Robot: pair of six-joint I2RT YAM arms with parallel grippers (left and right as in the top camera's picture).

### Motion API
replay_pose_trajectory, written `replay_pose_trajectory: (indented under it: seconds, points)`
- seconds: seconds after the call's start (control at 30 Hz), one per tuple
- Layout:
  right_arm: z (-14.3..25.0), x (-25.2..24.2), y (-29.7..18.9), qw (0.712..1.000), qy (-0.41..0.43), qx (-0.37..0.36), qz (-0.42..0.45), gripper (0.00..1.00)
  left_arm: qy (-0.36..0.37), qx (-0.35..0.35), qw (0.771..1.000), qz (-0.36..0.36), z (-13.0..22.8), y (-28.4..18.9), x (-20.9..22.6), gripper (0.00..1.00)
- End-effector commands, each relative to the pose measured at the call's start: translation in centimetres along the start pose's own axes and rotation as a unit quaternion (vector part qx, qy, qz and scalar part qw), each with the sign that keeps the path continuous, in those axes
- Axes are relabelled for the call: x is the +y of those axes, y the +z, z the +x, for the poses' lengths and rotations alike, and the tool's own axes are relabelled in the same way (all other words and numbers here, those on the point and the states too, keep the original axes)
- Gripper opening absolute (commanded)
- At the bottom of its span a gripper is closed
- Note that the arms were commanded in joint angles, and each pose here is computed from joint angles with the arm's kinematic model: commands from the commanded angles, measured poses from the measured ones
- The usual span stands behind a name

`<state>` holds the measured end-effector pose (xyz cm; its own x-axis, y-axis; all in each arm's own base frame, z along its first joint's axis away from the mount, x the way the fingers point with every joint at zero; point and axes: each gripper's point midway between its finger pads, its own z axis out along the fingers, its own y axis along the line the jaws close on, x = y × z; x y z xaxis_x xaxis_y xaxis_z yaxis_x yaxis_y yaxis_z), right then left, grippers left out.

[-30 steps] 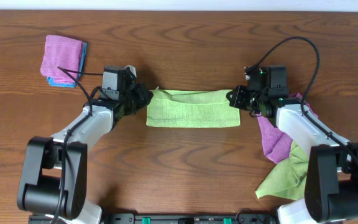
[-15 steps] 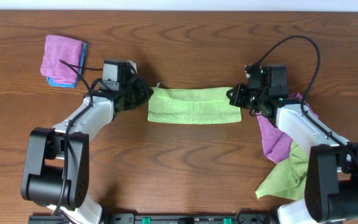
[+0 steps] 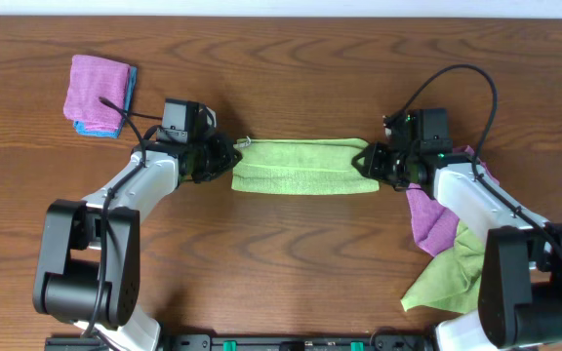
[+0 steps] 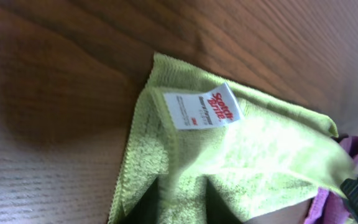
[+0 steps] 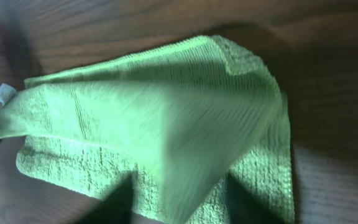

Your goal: Fold the cloth

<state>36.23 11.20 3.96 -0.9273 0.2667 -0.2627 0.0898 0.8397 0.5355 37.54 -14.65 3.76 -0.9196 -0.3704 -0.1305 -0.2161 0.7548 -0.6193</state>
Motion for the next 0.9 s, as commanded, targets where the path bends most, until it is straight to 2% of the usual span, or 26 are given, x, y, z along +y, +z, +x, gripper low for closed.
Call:
replay_pose_trajectory:
  seconds: [0.0,0.03,0.07,0.1,0.17,0.2,0.23,0.3,0.33,0.5,0.63,0.73,0.87]
  points:
    - [0.2,-0.3,0.3,1.0,-0.012,0.013,0.005,0.81,0.01,0.029,0.999,0.015,0.7,-0.3,-0.3,0.86]
    - [0.6,-0.6,0.2,1.0,-0.015,0.02,0.009,0.81,0.016,0.037,0.999,0.006,1.2,-0.8,0.0,0.97]
    - [0.6,-0.8,0.0,1.0,-0.013,0.02,0.01,0.79,0.017,0.039,0.999,0.002,1.2,-1.1,0.2,0.97]
    - [0.4,-0.8,-0.2,1.0,-0.01,0.019,0.008,0.7,0.018,0.039,0.999,0.001,1.2,-1.4,0.1,0.95]
    - [-0.1,-0.5,-0.9,1.0,-0.007,0.013,-0.002,0.19,0.028,0.032,0.999,0.005,1.0,-2.5,-0.5,0.86]
    - [-0.5,-0.3,-1.2,1.0,-0.006,0.008,-0.006,0.02,0.037,0.026,0.999,0.008,0.8,-3.0,-0.9,0.8]
    - [-1.1,0.0,-1.8,1.0,-0.006,0.001,-0.011,0.02,0.05,0.018,0.999,0.013,0.5,-3.6,-1.5,0.71]
    - [-2.2,0.8,-3.0,1.0,-0.012,-0.015,-0.018,0.02,0.072,-0.011,0.997,0.024,-0.4,-5.2,-3.1,0.25]
    - [-2.6,1.2,-3.5,0.999,-0.019,-0.024,-0.021,0.02,0.081,-0.024,0.996,0.026,-0.7,-5.8,-3.7,0.06]
    - [-3.9,1.7,-4.3,0.997,-0.052,-0.057,0.019,0.01,0.123,-0.074,0.99,-0.002,-1.4,-6.1,-5.1,0.06]
    - [-3.4,0.1,-3.4,0.993,-0.051,-0.055,0.086,0.01,0.161,-0.09,0.978,-0.094,-1.0,-3.8,-3.6,0.06]
    - [-3.2,-0.9,-3.3,0.992,-0.036,-0.053,0.11,0.01,0.176,-0.084,0.97,-0.144,-0.1,-1.5,-2.4,0.06]
    - [-3.2,-1.0,-3.3,0.992,-0.035,-0.053,0.111,0.01,0.162,-0.067,0.973,-0.15,0.4,1.1,-1.4,0.06]
